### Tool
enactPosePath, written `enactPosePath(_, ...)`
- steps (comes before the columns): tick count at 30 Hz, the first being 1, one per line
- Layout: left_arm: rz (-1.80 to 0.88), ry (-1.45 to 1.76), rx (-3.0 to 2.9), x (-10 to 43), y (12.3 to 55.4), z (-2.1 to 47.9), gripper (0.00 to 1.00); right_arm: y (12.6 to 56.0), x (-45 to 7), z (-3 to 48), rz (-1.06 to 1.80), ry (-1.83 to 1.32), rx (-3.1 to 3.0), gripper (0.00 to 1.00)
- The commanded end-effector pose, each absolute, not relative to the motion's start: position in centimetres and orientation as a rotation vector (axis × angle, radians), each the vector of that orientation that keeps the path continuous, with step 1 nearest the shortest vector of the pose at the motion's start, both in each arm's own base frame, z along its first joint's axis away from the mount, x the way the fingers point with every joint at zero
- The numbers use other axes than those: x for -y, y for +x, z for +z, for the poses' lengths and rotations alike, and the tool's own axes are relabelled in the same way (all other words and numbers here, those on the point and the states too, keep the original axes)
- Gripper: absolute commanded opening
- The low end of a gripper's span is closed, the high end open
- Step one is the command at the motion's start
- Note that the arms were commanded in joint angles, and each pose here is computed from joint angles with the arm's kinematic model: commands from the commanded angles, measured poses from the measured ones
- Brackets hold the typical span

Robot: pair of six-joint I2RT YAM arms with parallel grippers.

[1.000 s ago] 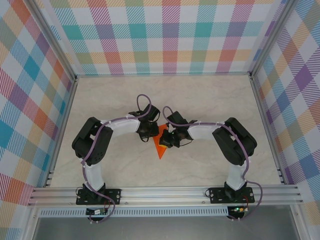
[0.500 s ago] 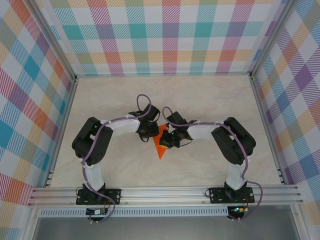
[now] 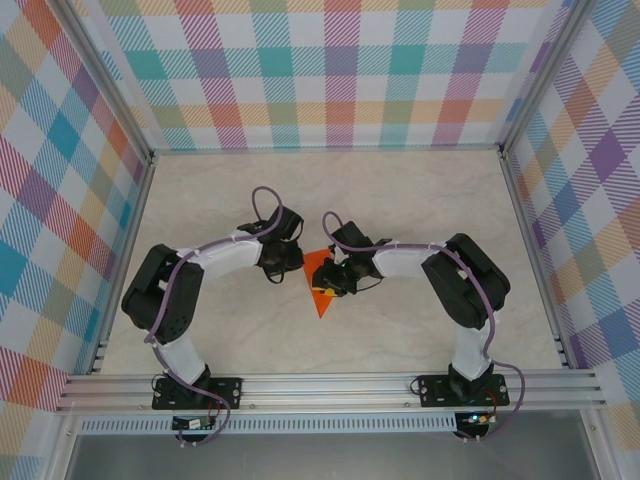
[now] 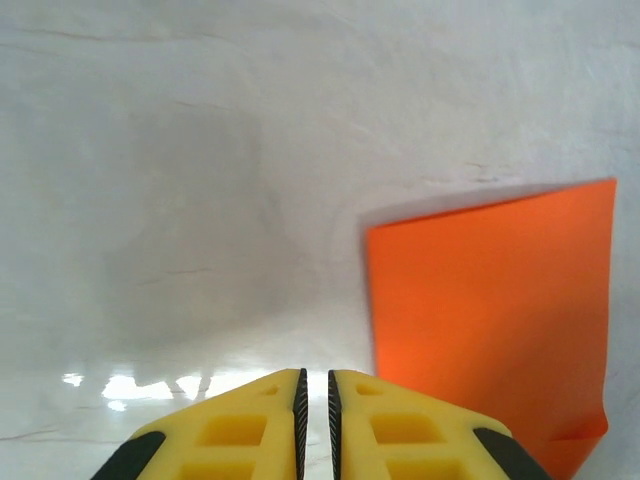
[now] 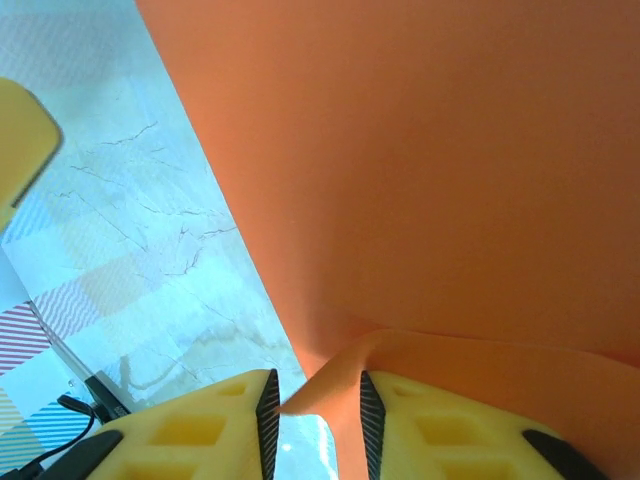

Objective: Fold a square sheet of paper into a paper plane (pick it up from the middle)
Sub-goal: Third fold the triangle at the center of the table.

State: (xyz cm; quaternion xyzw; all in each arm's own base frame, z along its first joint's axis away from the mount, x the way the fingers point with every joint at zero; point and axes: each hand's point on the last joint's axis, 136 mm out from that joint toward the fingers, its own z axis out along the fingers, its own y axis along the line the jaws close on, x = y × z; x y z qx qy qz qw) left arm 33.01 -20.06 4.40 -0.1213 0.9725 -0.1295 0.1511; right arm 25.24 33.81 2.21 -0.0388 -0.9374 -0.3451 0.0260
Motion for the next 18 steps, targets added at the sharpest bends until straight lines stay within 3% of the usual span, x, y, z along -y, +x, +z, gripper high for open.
enactPosePath(1, -0.337, -0.445, -2.789, 17.7, 32.5, 4.6, 0.16, 24.4, -32.7, 0.0, -0.933, -0.15, 2.903, 0.34)
enactPosePath(6, -0.387, -0.483, -2.787, 17.1, 32.4, 4.7, 0.16, 24.3, -32.6, -0.1, -0.927, -0.152, 2.906, 0.4)
enactPosePath(11, -0.504, -0.464, -2.796, 18.5, 32.3, 4.8, 0.16, 24.3, -32.5, -0.2, -0.924, -0.153, 2.907, 0.41)
enactPosePath(18, -0.696, -0.433, -2.811, 20.8, 31.7, 4.7, 0.17, 24.3, -32.8, -0.2, -0.982, -0.118, 2.909, 0.22)
